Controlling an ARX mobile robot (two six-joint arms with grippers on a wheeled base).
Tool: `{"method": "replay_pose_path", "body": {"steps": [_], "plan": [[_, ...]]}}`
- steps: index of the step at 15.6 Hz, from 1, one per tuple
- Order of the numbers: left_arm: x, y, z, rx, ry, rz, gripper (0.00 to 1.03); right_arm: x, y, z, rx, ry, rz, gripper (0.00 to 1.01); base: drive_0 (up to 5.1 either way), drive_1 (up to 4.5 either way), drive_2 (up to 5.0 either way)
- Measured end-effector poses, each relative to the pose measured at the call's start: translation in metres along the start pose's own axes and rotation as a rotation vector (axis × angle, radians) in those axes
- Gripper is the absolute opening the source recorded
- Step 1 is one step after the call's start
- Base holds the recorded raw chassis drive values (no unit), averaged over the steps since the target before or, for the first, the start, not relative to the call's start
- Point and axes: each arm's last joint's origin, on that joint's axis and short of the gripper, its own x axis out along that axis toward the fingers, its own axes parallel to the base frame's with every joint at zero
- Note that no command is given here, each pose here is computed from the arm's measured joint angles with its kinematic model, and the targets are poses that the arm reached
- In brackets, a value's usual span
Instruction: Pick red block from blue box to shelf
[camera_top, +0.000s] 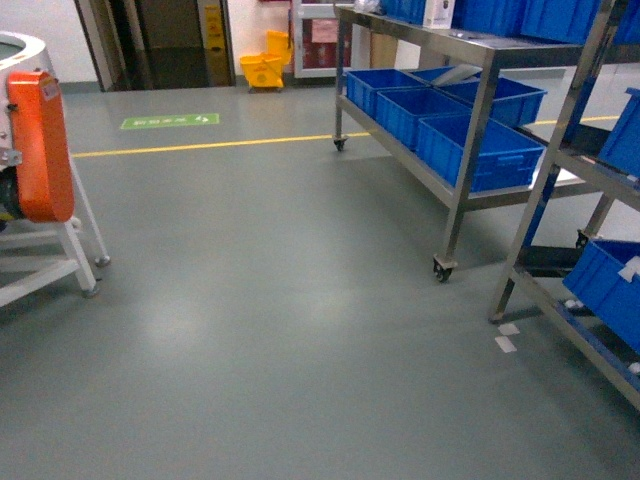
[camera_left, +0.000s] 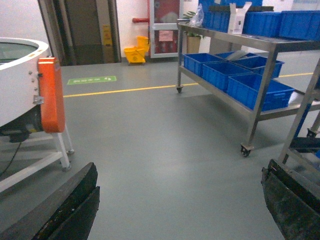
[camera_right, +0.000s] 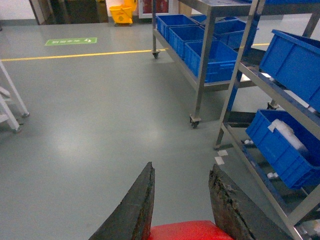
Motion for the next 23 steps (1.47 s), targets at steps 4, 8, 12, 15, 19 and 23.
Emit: {"method": "replay_pose_path", "body": {"steps": [4, 8, 12, 15, 19, 23], "plan": [[0.0000, 0.0000, 0.0000, 0.000, -0.001, 0.000, 0.98, 0.0000, 0.0000, -0.0001, 0.000, 0.001, 0.000, 0.27, -1.7, 2.42, -5.8], [0.0000, 0.0000, 0.0002, 0.000, -0.003, -0.001, 0.98, 0.0000, 0.0000, 0.0000, 0.000, 0.000, 0.000, 0.27, -1.7, 2.42, -5.8], [0.0000, 0.0000, -0.0001, 0.000, 0.000, 0.001, 0.98, 0.0004, 0.0000, -0.0004, 0.000, 0.004, 0.000, 0.27, -1.5, -1.46, -1.5], [0.0000, 0.0000, 0.0001, 0.000, -0.002, -0.001, 0.98, 0.0005, 0.0000, -0.0006, 0.000, 0.006, 0.000, 0.27, -1.5, -1.46, -1.5], [0.0000, 0.0000, 0.0001, 0.000, -0.002, -0.001, 0.98, 0.0005, 0.0000, -0.0006, 0.000, 0.006, 0.000, 0.27, -1.5, -1.46, -1.5], [0.0000, 0.0000, 0.0001, 0.000, -0.002, -0.001, 0.98, 0.0000, 0.0000, -0.0001, 0.000, 0.001, 0.000, 0.27, -1.6, 0.46, -3.7]]}}
